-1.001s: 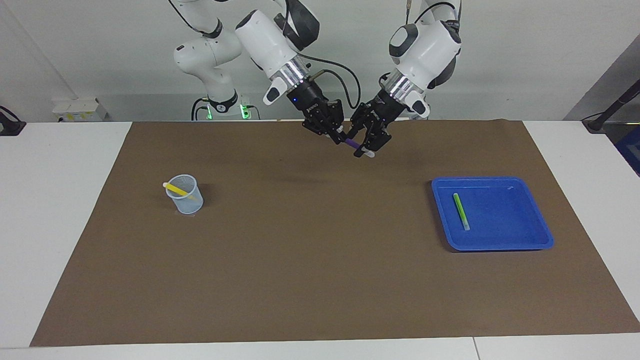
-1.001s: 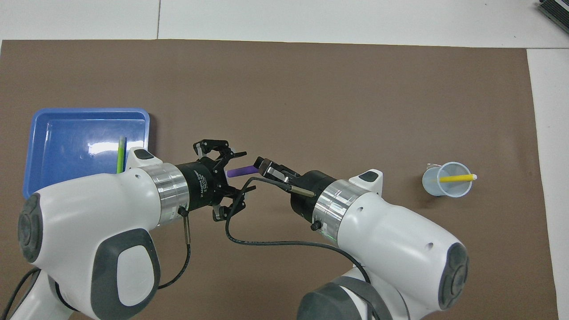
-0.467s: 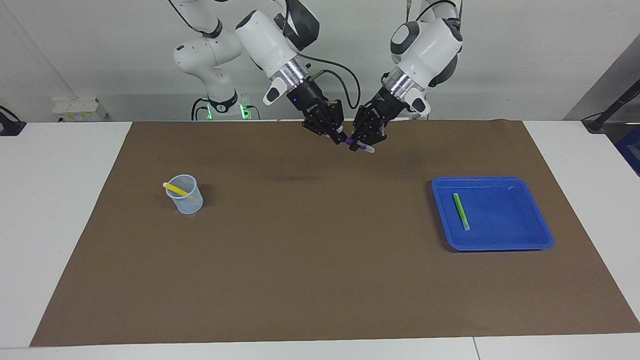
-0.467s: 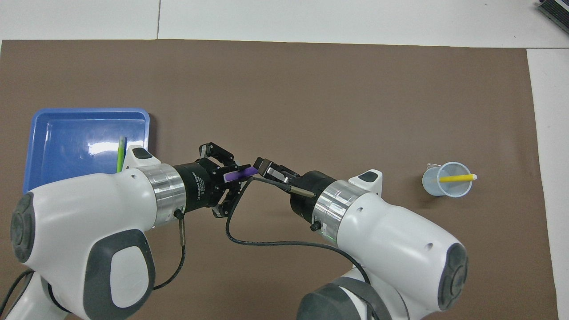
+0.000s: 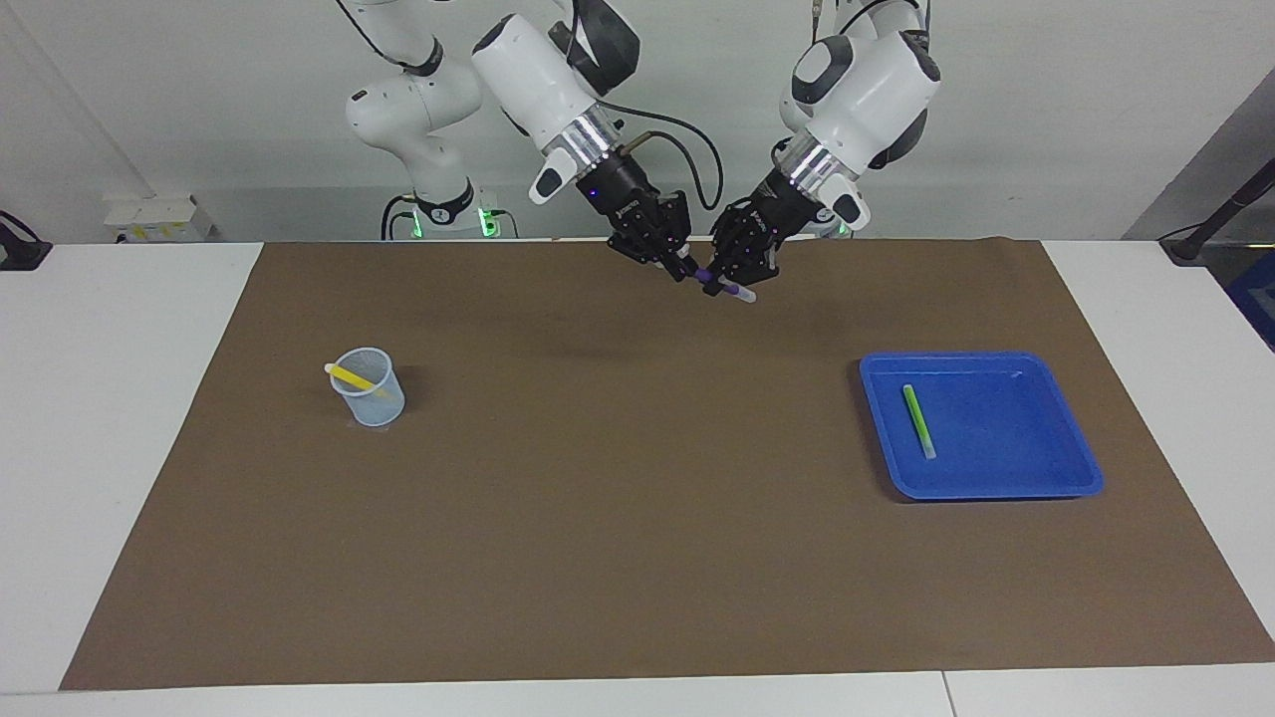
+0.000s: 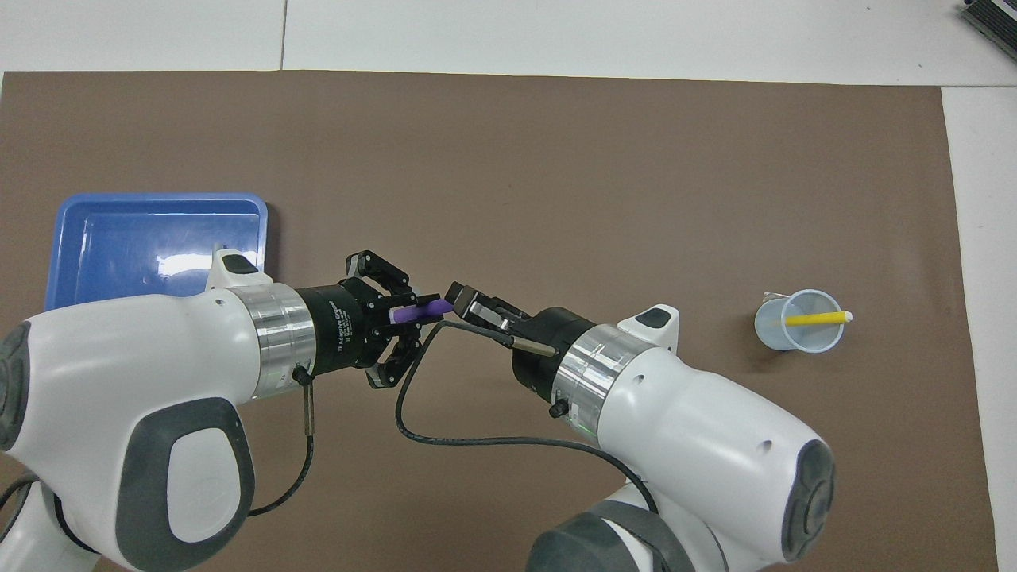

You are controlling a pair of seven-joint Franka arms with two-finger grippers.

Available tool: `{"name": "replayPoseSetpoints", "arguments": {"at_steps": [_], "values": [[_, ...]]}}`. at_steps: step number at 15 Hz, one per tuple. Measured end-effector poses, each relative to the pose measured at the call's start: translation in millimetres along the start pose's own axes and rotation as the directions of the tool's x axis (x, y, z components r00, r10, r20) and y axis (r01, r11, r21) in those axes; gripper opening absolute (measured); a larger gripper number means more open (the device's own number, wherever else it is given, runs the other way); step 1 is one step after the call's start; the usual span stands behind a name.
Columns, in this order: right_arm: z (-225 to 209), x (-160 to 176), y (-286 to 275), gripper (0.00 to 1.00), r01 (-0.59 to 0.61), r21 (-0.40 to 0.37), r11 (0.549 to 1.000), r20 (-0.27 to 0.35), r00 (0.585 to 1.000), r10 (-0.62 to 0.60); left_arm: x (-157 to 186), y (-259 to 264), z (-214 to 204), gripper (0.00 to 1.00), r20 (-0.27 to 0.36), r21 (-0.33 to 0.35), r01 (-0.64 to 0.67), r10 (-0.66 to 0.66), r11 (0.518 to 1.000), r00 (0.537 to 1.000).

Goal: Right arm passes pens to left for tray arrangement
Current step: 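Open the right gripper and pull the purple pen away with the left gripper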

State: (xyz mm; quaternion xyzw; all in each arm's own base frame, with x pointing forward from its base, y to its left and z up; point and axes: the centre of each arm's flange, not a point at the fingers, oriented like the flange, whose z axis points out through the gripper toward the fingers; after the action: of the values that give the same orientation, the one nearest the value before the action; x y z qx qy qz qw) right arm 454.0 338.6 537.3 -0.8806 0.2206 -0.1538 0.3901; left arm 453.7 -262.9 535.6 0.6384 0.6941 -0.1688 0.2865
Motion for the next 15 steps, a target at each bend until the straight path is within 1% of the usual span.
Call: {"name": "replayPoseSetpoints", "arguments": {"at_steps": [2, 5, 7, 8, 9, 10, 11, 12, 13, 15], "values": [[0.6, 5.0, 3.2, 0.35, -0.008, -0.005, 1.000, -0.004, 1.000, 0.008, -0.1, 0.2, -1.5, 0.18, 0.000, 0.003, -0.002, 0.002, 1.000, 1.000], [2.0, 10.4, 7.5, 0.65, -0.017, -0.016, 1.000, -0.002, 1.000, 0.017, 0.1, 0.8, -4.4, 0.18, 0.000, 0.006, -0.004, 0.004, 1.000, 1.000], [4.2, 14.3, 14.2, 0.85, 0.009, -0.050, 0.999, 0.032, 0.999, -0.007, 0.0, 0.7, -4.5, 0.18, -0.003, 0.008, -0.024, 0.024, 1.000, 1.000], [5.2, 18.6, 20.5, 0.97, 0.041, -0.077, 0.996, 0.065, 0.997, -0.036, 1.2, 0.5, -4.3, 0.18, -0.016, 0.014, -0.060, 0.060, 0.998, 0.998], [5.0, 25.9, 29.3, 1.00, 0.066, -0.110, 0.992, 0.106, 0.993, -0.055, 5.0, 0.4, -4.2, 0.18, -0.043, 0.033, -0.118, 0.119, 0.992, 0.992], [2.4, 37.2, 40.8, 1.00, 0.083, -0.144, 0.986, 0.150, 0.987, -0.062, 11.3, 0.5, -4.7, 0.18, -0.074, 0.070, -0.198, 0.203, 0.978, 0.976], [-2.5, 50.4, 52.8, 1.00, 0.101, -0.174, 0.980, 0.186, 0.980, -0.068, 18.5, 1.2, -6.7, 0.18, -0.094, 0.117, -0.288, 0.300, 0.950, 0.949], [-9.0, 63.9, 64.7, 1.00, 0.125, -0.207, 0.970, 0.214, 0.974, -0.080, 26.8, 2.3, -10.0, 0.18, -0.098, 0.168, -0.388, 0.407, 0.906, 0.908], [-15.8, 75.1, 75.9, 1.00, 0.160, -0.253, 0.954, 0.237, 0.967, -0.099, 36.5, 4.0, -15.2, 0.18, -0.089, 0.218, -0.485, 0.512, 0.847, 0.854], [-28.0, 89.0, 95.3, 1.00, 0.258, -0.350, 0.901, 0.287, 0.945, -0.158, 60.1, 8.3, -28.4, 0.18, -0.055, 0.311, -0.646, 0.692, 0.697, 0.720]]}}
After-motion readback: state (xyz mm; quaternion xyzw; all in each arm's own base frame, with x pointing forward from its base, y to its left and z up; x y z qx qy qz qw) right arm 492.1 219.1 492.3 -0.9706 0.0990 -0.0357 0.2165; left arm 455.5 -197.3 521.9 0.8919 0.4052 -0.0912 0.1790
